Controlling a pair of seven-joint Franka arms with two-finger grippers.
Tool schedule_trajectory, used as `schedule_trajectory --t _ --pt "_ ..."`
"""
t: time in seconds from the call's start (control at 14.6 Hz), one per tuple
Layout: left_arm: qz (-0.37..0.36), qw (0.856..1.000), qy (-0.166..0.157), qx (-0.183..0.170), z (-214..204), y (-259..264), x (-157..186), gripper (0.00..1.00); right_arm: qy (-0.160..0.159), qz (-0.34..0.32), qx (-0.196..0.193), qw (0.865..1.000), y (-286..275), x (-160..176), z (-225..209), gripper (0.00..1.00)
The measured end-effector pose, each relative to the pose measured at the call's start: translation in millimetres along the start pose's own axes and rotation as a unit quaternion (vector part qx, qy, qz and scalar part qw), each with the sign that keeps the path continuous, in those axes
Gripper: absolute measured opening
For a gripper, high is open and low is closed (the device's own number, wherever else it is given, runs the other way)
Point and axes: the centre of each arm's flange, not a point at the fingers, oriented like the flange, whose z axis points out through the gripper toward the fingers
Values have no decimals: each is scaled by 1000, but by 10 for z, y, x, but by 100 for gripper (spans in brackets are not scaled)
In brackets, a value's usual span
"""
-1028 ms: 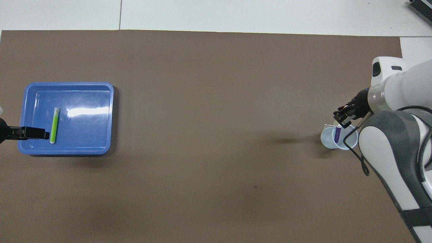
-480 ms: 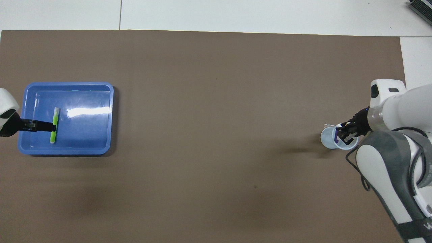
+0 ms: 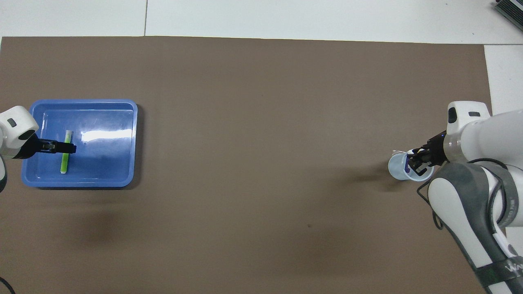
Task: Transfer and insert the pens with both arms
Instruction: 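Open and raise the right gripper while the left gripper grasps the green pen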
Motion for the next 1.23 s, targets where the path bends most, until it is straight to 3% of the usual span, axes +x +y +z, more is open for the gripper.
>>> schedule_trajectory --t 0.27,0.34,0.55,0.62,0.89,1.23 --pt "3 1000 7 3 178 -43 33 100 4 0 -4 1000 0 -8 99 18" --pt "7 1000 8 4 220 -54 37 100 4 0 -4 1000 -1 -10 104 22" --pt "14 1000 8 4 306 -87 47 92 4 0 -4 1000 -2 -9 104 54" --pt "13 1000 10 5 321 -100 55 92 5 0 -4 1000 -1 -6 97 60" --pt "11 1000 14 7 394 -148 71 90 8 -1 -2 1000 32 88 -253 60" --pt "16 1000 17 9 467 -218 59 86 73 49 31 996 -244 495 -735 60"
